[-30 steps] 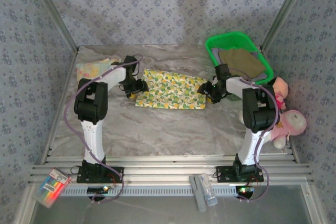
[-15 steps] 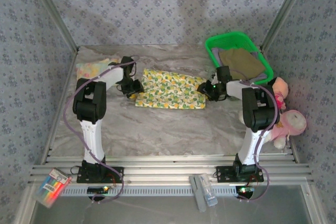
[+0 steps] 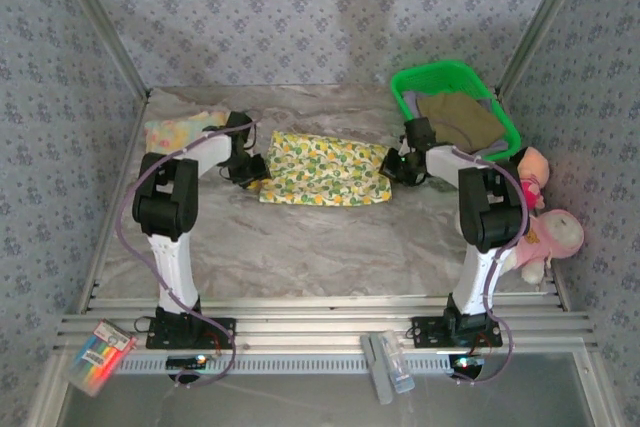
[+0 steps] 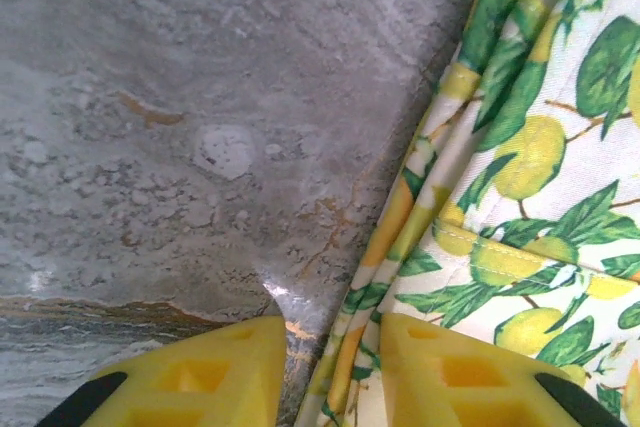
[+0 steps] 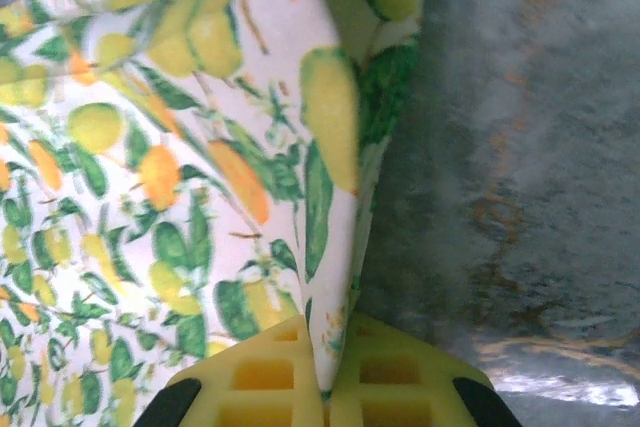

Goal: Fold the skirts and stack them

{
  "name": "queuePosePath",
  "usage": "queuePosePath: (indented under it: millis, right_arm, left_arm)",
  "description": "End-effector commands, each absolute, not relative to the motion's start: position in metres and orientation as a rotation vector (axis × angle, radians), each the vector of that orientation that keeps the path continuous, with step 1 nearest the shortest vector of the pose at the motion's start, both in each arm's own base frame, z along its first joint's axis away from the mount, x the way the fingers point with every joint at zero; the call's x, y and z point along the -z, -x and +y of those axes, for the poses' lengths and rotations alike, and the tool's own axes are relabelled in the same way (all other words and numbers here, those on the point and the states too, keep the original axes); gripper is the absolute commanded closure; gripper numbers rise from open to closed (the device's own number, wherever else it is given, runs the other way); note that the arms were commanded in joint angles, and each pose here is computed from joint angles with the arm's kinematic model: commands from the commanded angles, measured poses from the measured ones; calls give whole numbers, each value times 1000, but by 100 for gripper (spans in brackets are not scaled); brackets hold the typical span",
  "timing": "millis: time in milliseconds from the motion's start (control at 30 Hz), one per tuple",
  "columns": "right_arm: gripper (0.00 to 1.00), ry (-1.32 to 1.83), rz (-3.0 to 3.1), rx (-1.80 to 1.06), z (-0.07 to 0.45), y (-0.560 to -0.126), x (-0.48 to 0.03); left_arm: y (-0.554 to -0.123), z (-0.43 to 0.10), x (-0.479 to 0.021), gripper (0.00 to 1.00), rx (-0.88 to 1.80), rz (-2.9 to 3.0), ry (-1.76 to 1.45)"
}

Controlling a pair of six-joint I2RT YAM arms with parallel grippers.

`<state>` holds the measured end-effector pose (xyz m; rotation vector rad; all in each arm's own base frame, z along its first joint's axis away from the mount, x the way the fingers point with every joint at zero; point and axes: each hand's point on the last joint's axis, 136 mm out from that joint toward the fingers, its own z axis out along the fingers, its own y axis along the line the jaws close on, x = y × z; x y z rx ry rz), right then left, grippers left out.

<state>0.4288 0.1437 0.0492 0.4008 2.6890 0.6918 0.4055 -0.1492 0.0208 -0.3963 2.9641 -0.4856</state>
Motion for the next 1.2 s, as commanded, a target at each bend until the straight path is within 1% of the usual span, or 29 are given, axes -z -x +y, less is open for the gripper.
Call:
queuePosePath:
  millis: [0, 100, 167, 300, 433, 567, 667, 767, 933, 1100, 1167]
  right_arm:
    - [100, -201, 2717, -552, 165, -429, -82]
    - [100, -129, 2745, -531, 190, -428, -100]
    - [100, -94, 2756, -579, 213, -426, -109]
    - [100, -32, 2728, -764, 268, -423, -129]
    - [100, -21, 2684, -1013, 330, -423, -140]
    - [100, -50, 2654, -1107, 363, -432, -132]
    - [100, -119, 2550, -1259, 390, -447, -139]
    - [100, -106, 2551, -1281, 407, -451, -133]
    - [100, -125, 2613, -1227, 417, -449, -100]
    - [100, -116, 2670, -1178, 421, -444, -78]
    - [97, -118, 2688, -1156, 420, -442, -73]
  left_arm:
    - [-363, -189, 18, 70, 636, 3111, 397]
    - [-359, -195, 20, 72, 641, 3123, 396]
    - [-359, -197, 18, 73, 655, 3121, 400]
    - [-358, -202, 11, 74, 670, 3117, 393]
    - [-355, -204, 12, 74, 668, 3124, 393]
    - [-355, -203, 13, 75, 660, 3127, 388]
    - [-355, -203, 11, 75, 660, 3122, 383]
    - [-356, -202, 11, 75, 658, 3122, 377]
    - [-360, -199, 9, 75, 657, 3111, 381]
    - [-362, -196, 7, 75, 653, 3105, 381]
    - [-364, -194, 4, 75, 644, 3102, 374]
